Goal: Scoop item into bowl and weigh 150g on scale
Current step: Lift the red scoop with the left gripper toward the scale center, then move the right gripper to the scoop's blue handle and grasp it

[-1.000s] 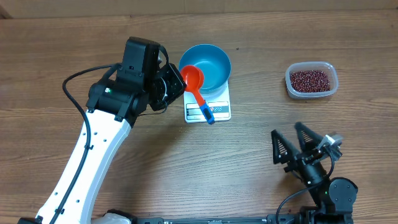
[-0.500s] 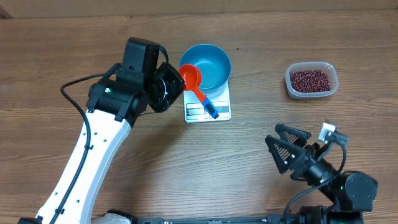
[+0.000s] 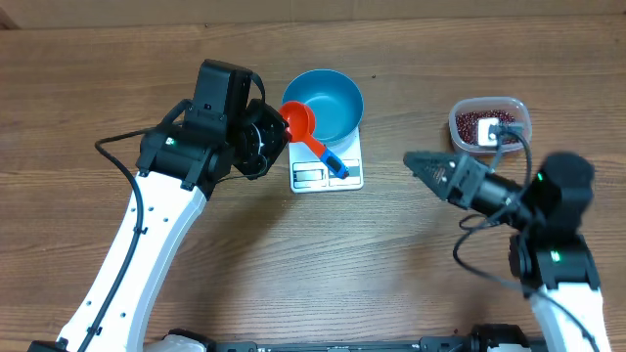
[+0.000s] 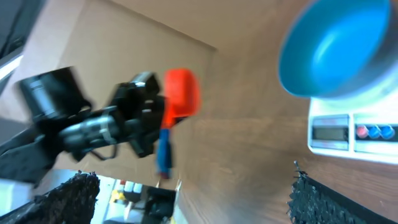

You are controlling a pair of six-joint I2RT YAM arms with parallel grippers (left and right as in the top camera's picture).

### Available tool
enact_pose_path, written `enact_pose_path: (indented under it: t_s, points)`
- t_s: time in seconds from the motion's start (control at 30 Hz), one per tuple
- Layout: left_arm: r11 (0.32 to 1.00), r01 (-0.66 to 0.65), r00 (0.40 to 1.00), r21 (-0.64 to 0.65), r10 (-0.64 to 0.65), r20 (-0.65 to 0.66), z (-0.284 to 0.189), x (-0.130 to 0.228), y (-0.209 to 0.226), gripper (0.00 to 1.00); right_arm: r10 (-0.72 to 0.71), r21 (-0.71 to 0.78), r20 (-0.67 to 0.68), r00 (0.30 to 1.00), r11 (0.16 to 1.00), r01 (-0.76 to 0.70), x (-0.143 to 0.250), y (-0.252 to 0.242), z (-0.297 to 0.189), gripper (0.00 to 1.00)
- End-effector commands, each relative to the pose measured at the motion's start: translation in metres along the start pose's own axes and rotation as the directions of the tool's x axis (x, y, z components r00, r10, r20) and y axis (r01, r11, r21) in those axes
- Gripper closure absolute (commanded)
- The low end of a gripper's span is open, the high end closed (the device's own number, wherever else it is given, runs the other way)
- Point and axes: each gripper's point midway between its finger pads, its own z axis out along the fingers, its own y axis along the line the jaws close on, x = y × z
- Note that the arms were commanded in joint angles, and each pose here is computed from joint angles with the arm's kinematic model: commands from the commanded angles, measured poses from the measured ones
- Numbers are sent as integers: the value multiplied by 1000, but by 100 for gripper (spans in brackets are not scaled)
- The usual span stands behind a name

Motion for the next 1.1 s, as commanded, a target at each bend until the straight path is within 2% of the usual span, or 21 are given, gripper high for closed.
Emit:
enact_pose_path:
  t_s: [0.0,0.13,0.33,0.53,0.67,0.87,1.07]
  points:
    - [998,61,998,-15,-60,37,2,-6,3,96,-17,0,-24,1000,1000,17,-7,-2,7,0]
    - [997,75,996,-16,-74,44,2,-7,4,96,-33,28,-15,999,999,33,-12,-12,11,0]
    - [992,127,991,-14,-126,45,3,-7,4,95,-150,7,-21,988,989,150,-18,8,11,0]
    - [985,171,984,-7,-171,46,5,-1,0,96,-169,-32,-65,984,985,167,-8,18,15,0]
    - [982,185,982,-32,-184,51,13,6,3,95,-169,-40,-70,983,985,166,-7,19,15,0]
    - [949,297,955,-105,-295,40,38,20,12,95,-209,-59,-49,977,977,206,-13,26,15,0]
    - [940,319,945,-125,-325,-35,64,40,6,96,-159,33,-20,987,987,159,-16,11,19,10]
